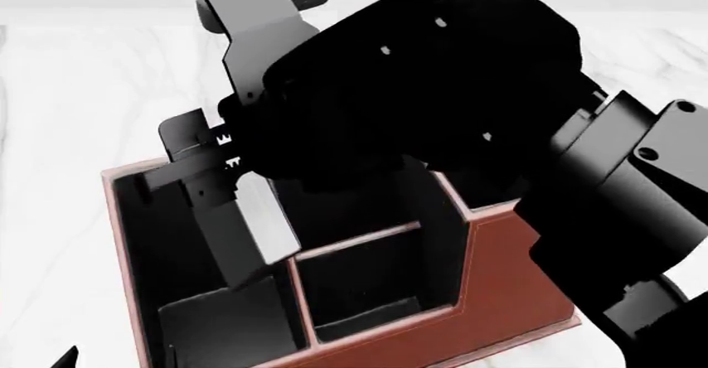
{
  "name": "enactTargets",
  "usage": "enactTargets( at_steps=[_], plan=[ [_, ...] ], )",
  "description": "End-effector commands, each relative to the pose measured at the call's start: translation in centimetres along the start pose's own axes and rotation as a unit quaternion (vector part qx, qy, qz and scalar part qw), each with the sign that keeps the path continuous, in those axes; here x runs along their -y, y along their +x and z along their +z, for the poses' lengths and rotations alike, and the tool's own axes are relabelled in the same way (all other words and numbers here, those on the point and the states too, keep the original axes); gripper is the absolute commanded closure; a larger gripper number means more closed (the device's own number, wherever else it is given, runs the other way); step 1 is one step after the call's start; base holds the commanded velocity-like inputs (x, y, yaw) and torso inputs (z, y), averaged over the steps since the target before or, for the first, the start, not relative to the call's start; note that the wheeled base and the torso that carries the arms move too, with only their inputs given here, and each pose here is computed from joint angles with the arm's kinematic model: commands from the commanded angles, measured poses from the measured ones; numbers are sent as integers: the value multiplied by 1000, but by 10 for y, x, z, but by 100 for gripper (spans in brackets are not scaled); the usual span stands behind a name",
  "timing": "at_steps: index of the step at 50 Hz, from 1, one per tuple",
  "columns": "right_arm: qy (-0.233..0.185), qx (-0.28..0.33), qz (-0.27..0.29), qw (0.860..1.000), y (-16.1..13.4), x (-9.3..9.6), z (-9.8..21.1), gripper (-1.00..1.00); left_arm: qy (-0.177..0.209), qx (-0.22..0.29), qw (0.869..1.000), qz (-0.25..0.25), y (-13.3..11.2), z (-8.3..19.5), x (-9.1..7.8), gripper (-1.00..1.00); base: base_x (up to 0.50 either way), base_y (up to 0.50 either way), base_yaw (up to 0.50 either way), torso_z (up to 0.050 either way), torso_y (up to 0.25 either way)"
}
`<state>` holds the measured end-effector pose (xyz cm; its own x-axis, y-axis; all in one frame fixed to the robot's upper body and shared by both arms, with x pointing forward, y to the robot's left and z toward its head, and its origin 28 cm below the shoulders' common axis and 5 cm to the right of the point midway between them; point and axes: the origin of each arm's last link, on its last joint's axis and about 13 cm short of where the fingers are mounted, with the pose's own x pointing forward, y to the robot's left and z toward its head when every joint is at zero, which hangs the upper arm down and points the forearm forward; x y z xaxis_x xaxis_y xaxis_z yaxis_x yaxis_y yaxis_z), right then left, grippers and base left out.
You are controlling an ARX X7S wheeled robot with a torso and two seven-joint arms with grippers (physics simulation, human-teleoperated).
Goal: Pick up the book and place it in the left compartment of the caddy.
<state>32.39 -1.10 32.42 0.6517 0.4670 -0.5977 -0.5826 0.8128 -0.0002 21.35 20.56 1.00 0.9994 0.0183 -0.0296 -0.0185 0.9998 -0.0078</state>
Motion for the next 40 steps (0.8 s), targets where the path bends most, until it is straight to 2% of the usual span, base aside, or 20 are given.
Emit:
enactTargets(
  at_steps=[1, 20, 40],
  plan=[
    [0, -10, -3, 1000, 13, 1, -2, 100, 0, 1, 1000, 0, 0, 0, 0, -100, 0, 0, 0, 0, 0],
    [7, -16, 25, 1000, 37, 2, -13, 100, 0, 1, 1000, -1, 0, 0, 0, -100, 0, 0, 0, 0, 1],
    [2, -16, 29, 999, 78, 3, -31, 100, 2, 1, 1000, -3, 0, 0, 0, -100, 0, 0, 0, 1, 1]
  ],
)
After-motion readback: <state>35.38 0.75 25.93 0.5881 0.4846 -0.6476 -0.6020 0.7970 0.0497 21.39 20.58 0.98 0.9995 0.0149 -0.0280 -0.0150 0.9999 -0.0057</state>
